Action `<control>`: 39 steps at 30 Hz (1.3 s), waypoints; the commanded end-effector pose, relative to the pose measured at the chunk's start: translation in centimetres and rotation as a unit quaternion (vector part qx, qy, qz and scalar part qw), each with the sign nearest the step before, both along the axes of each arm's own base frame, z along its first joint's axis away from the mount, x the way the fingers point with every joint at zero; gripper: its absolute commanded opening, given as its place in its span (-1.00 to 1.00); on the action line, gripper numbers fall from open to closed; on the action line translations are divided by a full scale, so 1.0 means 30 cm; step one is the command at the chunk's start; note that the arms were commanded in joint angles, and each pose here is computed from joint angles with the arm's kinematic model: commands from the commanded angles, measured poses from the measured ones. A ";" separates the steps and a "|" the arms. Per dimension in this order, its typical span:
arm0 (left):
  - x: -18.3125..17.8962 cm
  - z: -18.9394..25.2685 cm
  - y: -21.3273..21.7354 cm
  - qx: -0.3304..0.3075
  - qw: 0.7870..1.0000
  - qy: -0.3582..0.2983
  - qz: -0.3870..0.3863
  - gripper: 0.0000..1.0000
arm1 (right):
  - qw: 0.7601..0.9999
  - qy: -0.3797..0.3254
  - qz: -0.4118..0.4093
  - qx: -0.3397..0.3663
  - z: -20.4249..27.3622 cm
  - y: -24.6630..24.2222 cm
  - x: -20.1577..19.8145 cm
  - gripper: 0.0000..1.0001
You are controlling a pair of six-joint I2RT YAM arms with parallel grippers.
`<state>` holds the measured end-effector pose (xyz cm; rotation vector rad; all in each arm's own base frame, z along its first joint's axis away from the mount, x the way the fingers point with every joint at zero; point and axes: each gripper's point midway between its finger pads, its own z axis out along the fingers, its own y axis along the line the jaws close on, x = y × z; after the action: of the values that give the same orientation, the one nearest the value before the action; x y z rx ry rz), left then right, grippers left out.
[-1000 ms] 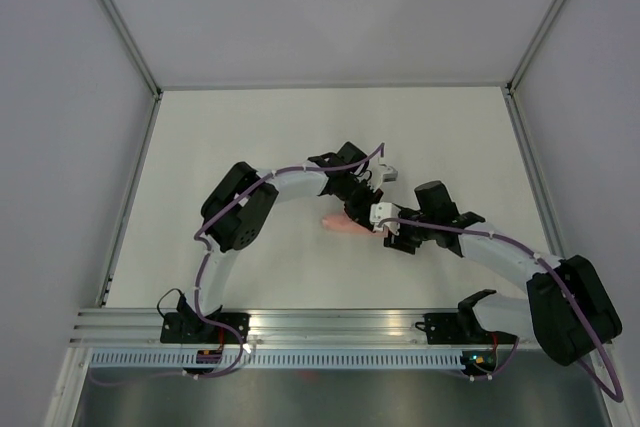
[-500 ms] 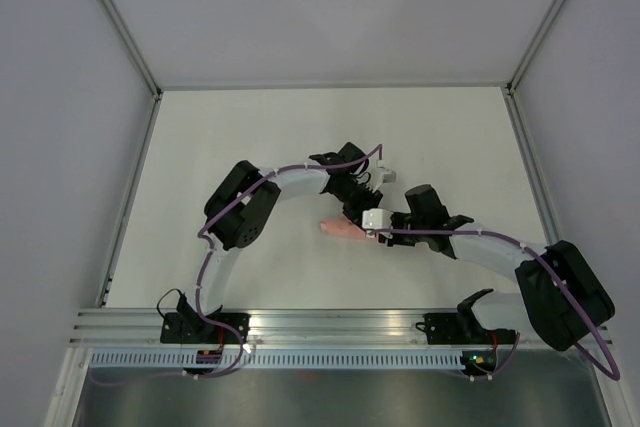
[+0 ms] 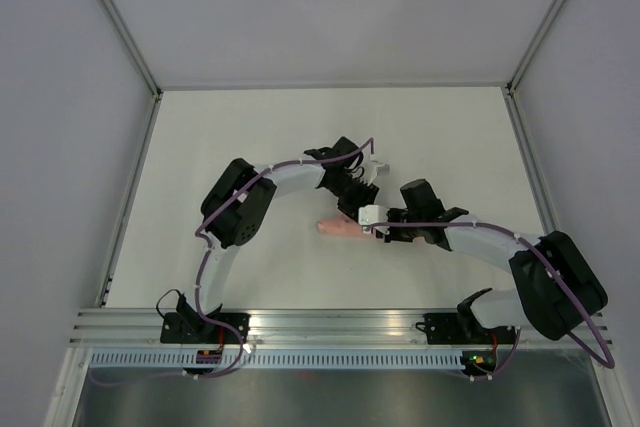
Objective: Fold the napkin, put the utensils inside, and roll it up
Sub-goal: Roll the napkin at the center of the board.
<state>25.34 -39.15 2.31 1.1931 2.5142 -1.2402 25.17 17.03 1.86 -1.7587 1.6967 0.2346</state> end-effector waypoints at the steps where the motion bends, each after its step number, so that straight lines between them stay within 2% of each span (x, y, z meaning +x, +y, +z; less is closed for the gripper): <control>1: 0.097 0.041 0.071 0.031 0.997 -0.025 0.068 -0.14 | 0.998 0.042 0.006 -0.037 -0.039 -0.033 -0.042 -0.74; 12: 0.207 0.205 0.165 -0.023 0.987 -0.068 0.146 -0.12 | 0.990 0.129 0.022 -0.043 -0.055 -0.023 -0.056 -0.83; 16: 0.261 0.277 0.189 -0.049 0.972 -0.127 0.192 -0.13 | 0.982 0.182 0.028 -0.033 -0.050 -0.026 -0.047 -0.85; 18: 0.262 0.299 0.230 -0.053 0.959 -0.161 0.227 -0.14 | 0.976 0.215 0.029 -0.034 -0.046 -0.025 -0.039 -0.85; 19: 0.297 0.321 0.252 -0.055 0.944 -0.195 0.259 -0.14 | 0.972 0.230 0.028 -0.026 -0.044 -0.025 -0.035 -0.86; 20: 0.339 0.375 0.252 -0.086 0.926 -0.239 0.279 -0.13 | 0.970 0.240 0.033 -0.025 -0.042 -0.025 -0.031 -0.86; 22: 0.333 0.399 0.326 -0.096 0.897 -0.284 0.324 -0.06 | 0.959 0.279 0.030 -0.026 -0.045 -0.032 -0.026 -0.88; 23: 0.372 0.464 0.339 -0.127 0.867 -0.327 0.353 -0.03 | 0.953 0.300 0.032 -0.024 -0.038 -0.036 -0.039 -0.88; 24: 0.333 0.417 0.371 -0.126 0.864 -0.329 0.358 0.01 | 0.950 0.311 0.029 -0.024 -0.048 -0.034 -0.017 -0.88; 25: 0.320 0.457 0.380 -0.148 0.853 -0.344 0.363 0.05 | 0.946 0.321 0.026 -0.024 -0.052 -0.038 -0.013 -0.88; 28: 0.285 0.482 0.378 -0.162 0.830 -0.404 0.349 0.13 | 0.934 0.354 0.022 -0.031 -0.070 -0.042 -0.003 -0.88; 30: 0.242 0.475 0.330 -0.159 0.828 -0.433 0.321 0.13 | 0.924 0.380 0.025 -0.037 -0.084 -0.038 0.000 -0.88; 33: 0.195 0.462 0.285 -0.145 0.812 -0.490 0.284 0.18 | 0.909 0.413 0.020 -0.040 -0.099 -0.037 0.010 -0.88; 34: 0.200 0.477 0.281 -0.139 0.796 -0.523 0.273 0.21 | 0.907 0.419 0.019 -0.041 -0.103 -0.037 0.014 -0.88; 36: 0.153 0.446 0.234 -0.137 0.795 -0.543 0.233 0.23 | 0.900 0.433 0.014 -0.044 -0.119 -0.038 0.025 -0.88; 37: 0.149 0.462 0.221 -0.134 0.778 -0.576 0.212 0.26 | 0.898 0.437 0.009 -0.044 -0.121 -0.038 0.029 -0.88; 39: 0.111 0.422 0.169 -0.122 0.774 -0.597 0.171 0.32 | 0.894 0.445 0.006 -0.047 -0.132 -0.040 0.036 -0.88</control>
<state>28.23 -33.11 13.59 0.8062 1.6097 -0.5609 27.60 17.50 1.46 -1.7615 2.2347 1.1106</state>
